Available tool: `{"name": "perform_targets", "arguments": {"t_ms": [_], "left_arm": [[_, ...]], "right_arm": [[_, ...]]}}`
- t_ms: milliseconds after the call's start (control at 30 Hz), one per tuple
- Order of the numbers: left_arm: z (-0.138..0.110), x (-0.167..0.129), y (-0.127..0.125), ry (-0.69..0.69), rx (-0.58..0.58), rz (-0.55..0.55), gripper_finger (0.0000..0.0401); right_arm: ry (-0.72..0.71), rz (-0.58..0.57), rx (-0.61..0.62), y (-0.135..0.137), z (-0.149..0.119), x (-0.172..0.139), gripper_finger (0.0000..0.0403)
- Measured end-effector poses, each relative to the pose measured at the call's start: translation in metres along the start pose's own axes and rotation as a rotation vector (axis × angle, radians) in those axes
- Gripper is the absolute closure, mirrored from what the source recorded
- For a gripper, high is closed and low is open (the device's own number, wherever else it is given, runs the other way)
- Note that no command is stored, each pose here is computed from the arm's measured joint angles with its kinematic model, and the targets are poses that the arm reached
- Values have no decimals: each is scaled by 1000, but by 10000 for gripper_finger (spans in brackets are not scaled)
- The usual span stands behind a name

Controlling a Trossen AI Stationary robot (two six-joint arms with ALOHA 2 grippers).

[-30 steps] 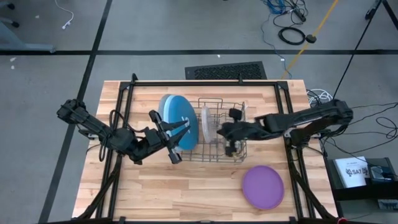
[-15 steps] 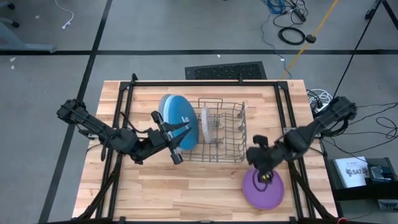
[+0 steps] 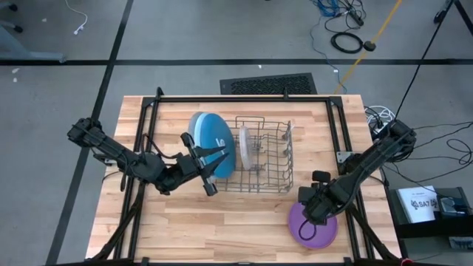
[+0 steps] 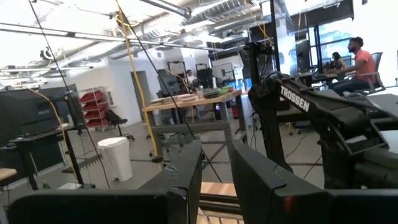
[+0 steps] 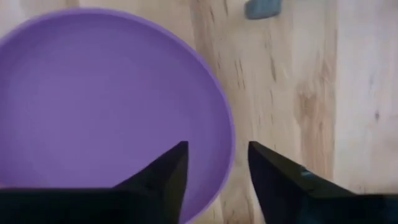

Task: Sort dishes
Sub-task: Put the violet plate into the dish rack

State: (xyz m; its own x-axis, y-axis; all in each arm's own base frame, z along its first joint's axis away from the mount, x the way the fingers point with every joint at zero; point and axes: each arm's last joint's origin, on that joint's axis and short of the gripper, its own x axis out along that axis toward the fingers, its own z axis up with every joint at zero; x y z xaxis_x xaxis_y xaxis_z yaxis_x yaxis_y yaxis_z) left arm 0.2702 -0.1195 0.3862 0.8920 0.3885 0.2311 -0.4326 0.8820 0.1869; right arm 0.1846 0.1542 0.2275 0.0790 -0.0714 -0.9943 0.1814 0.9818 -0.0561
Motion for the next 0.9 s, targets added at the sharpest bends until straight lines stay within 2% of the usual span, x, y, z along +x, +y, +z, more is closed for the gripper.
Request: {"name": "perform_targets", "arguments": {"t_ms": [167, 300, 467, 600, 733, 900], "left_arm": [[-3, 0, -2, 24, 5, -13, 315], [-5, 1, -4, 32, -11, -17, 315], [-6, 1, -4, 38, -4, -20, 315], [-7, 1, -4, 42, -1, -21, 315], [-8, 0, -5, 49, -14, -24, 315], [-9, 0, -5, 57, -4, -28, 315]], "right_arm": [[-31, 45, -76, -7, 1, 20, 213], [-8, 24, -93, -19, 1, 35, 220], [-5, 96, -104, -27, 6, 50, 234], [11, 92, -89, -34, 7, 58, 244], [-1, 106, -99, -34, 9, 57, 282], [-7, 111, -107, -33, 9, 57, 371]]}}
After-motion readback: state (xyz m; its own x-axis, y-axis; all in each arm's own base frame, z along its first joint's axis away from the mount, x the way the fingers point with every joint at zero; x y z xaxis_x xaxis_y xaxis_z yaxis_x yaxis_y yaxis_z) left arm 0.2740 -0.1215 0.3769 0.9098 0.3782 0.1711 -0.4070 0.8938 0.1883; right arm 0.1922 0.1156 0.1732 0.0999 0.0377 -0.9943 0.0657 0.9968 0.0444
